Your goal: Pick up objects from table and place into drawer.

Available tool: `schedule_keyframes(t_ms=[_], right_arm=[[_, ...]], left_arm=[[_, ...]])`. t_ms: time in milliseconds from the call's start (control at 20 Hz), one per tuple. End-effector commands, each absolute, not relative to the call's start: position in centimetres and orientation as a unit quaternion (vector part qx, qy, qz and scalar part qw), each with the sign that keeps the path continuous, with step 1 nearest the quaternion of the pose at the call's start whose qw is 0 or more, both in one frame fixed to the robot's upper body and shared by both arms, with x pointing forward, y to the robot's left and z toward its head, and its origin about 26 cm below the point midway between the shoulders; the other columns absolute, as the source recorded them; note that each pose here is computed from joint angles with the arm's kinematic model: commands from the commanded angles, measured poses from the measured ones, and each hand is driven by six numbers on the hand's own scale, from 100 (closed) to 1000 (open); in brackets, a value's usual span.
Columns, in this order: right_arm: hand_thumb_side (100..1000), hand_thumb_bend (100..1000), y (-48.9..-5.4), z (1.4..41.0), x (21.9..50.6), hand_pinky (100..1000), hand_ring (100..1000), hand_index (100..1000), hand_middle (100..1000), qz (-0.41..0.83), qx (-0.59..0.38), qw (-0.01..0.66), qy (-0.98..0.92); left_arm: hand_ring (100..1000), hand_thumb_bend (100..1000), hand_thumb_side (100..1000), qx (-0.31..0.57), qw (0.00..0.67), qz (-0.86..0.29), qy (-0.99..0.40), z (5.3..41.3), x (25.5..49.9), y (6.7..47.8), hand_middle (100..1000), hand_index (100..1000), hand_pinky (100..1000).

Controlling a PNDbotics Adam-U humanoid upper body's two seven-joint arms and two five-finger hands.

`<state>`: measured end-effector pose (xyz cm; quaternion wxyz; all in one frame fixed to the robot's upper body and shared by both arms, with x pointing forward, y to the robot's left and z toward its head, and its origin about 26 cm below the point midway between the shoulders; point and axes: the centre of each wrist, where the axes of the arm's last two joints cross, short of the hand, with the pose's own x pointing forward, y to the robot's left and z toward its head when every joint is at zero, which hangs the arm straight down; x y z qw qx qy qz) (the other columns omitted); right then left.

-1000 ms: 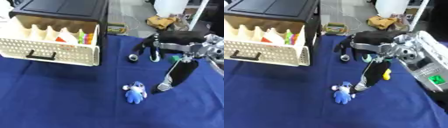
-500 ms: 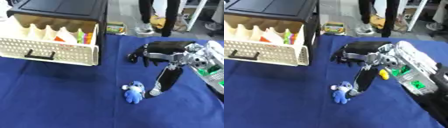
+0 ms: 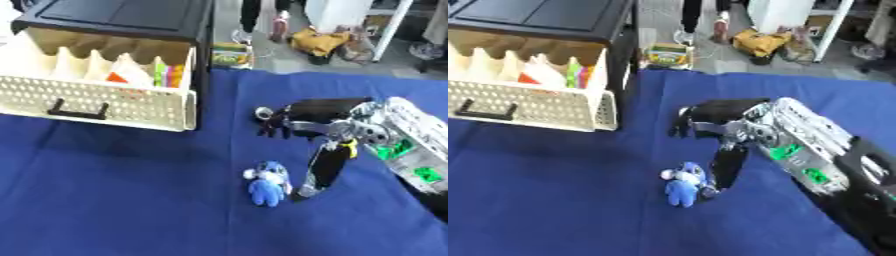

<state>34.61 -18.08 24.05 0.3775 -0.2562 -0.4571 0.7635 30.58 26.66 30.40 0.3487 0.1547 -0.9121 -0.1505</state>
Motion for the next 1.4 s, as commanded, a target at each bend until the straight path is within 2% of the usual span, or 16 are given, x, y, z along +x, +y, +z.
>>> schedule_keyframes(t_ms=[50, 300, 750, 1400], right_arm=[[249, 671, -18.4, 24.2, 35.1, 482, 735, 929, 778, 0.762, -0.262, 0.384, -0.451], [245, 667, -18.3, 23.4, 35.6, 480, 733, 965, 778, 0.762, -0.255, 0.395, -0.446], [256, 662, -18.3, 22.3, 36.7, 479, 726, 946, 775, 0.756, -0.261, 0.412, -0.437], [224, 650, -18.5, 20.0, 38.3, 486, 741, 910, 783, 0.772, -0.260, 0.419, -0.401]], left_arm=[[100, 100, 1000, 0.155, 0.339, -0.153, -0.915, 31.0, 30.3, 26.6, 245, 849, 360], [100, 100, 1000, 0.153, 0.345, -0.150, -0.914, 30.7, 30.3, 26.6, 245, 841, 359], [100, 100, 1000, 0.146, 0.350, -0.149, -0.913, 30.4, 30.3, 26.6, 245, 824, 362], [100, 100, 1000, 0.133, 0.350, -0.151, -0.915, 30.2, 30.4, 26.5, 246, 818, 366]])
